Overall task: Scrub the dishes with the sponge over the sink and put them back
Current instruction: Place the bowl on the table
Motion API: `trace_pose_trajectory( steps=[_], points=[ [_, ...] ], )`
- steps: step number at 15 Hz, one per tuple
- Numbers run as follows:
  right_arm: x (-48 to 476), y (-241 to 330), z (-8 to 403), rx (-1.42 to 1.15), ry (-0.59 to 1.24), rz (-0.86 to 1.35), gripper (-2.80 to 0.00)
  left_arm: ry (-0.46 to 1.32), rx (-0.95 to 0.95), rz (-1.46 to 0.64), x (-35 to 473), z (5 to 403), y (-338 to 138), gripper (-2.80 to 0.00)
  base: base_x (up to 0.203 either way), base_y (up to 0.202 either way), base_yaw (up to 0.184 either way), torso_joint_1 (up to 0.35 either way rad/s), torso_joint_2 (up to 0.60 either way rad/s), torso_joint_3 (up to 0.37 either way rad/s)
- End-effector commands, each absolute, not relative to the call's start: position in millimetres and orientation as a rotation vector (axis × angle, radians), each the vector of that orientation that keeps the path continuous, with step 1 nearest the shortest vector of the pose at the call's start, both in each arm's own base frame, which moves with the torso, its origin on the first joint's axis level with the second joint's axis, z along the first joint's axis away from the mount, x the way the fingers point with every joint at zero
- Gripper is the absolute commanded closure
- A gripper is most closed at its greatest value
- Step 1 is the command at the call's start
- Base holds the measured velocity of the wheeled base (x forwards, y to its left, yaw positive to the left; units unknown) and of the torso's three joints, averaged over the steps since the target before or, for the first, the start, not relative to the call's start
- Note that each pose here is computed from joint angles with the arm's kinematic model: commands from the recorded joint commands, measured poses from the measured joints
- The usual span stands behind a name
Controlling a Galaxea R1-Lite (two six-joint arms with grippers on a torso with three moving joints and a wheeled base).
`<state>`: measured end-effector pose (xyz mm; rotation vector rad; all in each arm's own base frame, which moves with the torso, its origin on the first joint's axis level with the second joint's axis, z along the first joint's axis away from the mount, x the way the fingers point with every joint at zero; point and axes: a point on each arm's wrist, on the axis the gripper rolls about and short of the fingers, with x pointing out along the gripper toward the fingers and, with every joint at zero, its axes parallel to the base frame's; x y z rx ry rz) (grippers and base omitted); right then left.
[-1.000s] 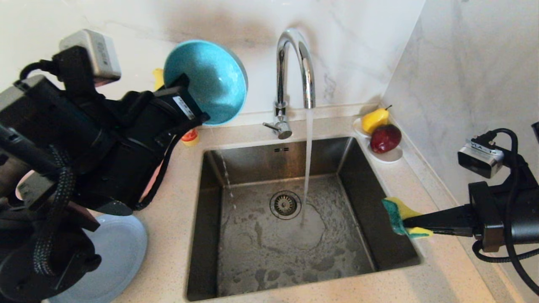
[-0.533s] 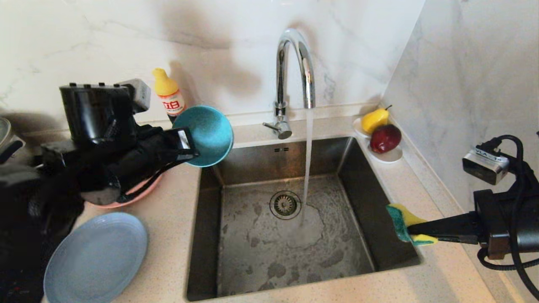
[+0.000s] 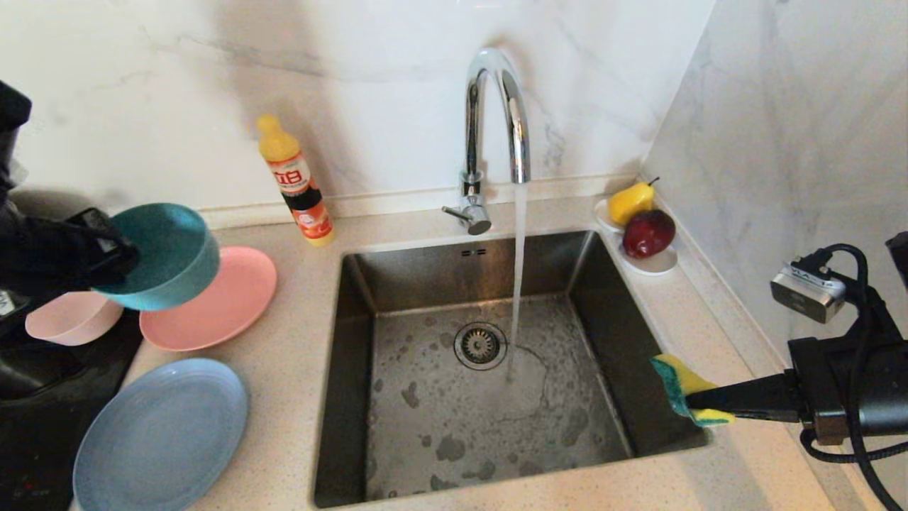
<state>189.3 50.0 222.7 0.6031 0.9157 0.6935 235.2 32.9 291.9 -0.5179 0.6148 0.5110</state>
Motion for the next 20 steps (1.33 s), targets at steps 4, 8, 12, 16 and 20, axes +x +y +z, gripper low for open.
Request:
trace_pose_trajectory(
  steps=[4, 8, 12, 16, 20],
  points=[
    [190.4, 50.5, 225.8, 0.603, 0.908, 0.703, 0.0, 0.575, -0.668, 0.815, 186.8, 296.0, 89.4, 0.0, 0.0, 0.0, 0.0, 0.0, 0.0, 0.0],
    [194.3, 51.2, 223.3, 0.606, 0.921, 0.698, 0.0, 0.622, -0.771, 0.977, 170.8, 271.2, 128.6, 0.0, 0.0, 0.0, 0.0, 0.0, 0.0, 0.0],
    [200.9, 52.7, 218.5, 0.607, 0.929, 0.696, 0.0, 0.647, -0.902, 1.028, 180.9, 235.6, 182.9, 0.0, 0.0, 0.0, 0.0, 0.0, 0.0, 0.0],
    [207.0, 53.2, 212.8, 0.612, 0.948, 0.685, 0.0, 0.713, -0.953, 1.059, 192.8, 187.2, 215.6, 0.0, 0.0, 0.0, 0.0, 0.0, 0.0, 0.0],
    [213.2, 54.3, 209.8, 0.614, 0.95, 0.686, 0.0, 0.683, -0.961, 1.043, 195.5, 160.3, 225.2, 0.0, 0.0, 0.0, 0.0, 0.0, 0.0, 0.0]
  ],
)
